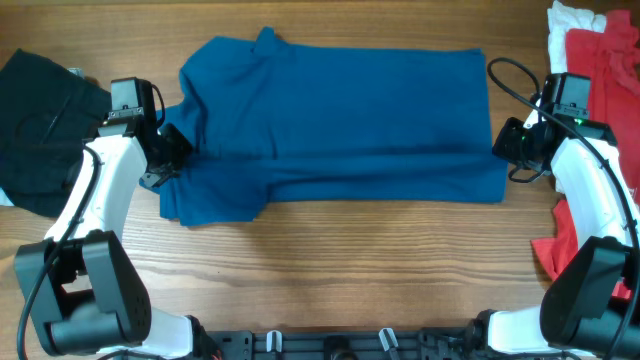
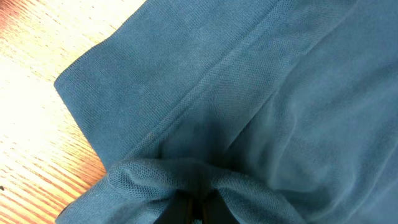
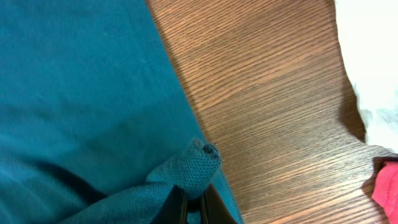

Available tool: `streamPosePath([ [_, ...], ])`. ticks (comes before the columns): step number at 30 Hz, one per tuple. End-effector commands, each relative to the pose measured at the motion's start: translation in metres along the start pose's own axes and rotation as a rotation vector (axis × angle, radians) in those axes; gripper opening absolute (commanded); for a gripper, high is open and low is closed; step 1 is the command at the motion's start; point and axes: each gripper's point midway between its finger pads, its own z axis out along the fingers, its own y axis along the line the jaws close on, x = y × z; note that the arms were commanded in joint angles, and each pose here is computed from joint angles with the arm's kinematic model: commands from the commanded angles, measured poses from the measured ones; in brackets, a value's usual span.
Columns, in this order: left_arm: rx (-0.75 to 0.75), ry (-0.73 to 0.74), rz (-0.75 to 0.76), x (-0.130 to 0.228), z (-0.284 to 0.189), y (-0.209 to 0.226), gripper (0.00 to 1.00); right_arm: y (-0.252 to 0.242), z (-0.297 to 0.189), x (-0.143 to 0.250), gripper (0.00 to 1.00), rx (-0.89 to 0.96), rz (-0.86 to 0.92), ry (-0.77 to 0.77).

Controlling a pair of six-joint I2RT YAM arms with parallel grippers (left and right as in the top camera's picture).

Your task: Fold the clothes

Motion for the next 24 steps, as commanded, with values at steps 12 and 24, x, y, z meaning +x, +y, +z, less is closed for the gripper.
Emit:
streamPosePath([
  [12,0.032,-0.085,-0.085,-0.022,0.002,-0.007,0.06,0.006,0.053,0.025,0.04,-0.044,-0.035,0.153],
  [24,0.031,-0.084,-0.085,-0.022,0.002,-0.006,0.07,0.043,0.052,-0.014,0.2,-0.223,-0.038,-0.002],
])
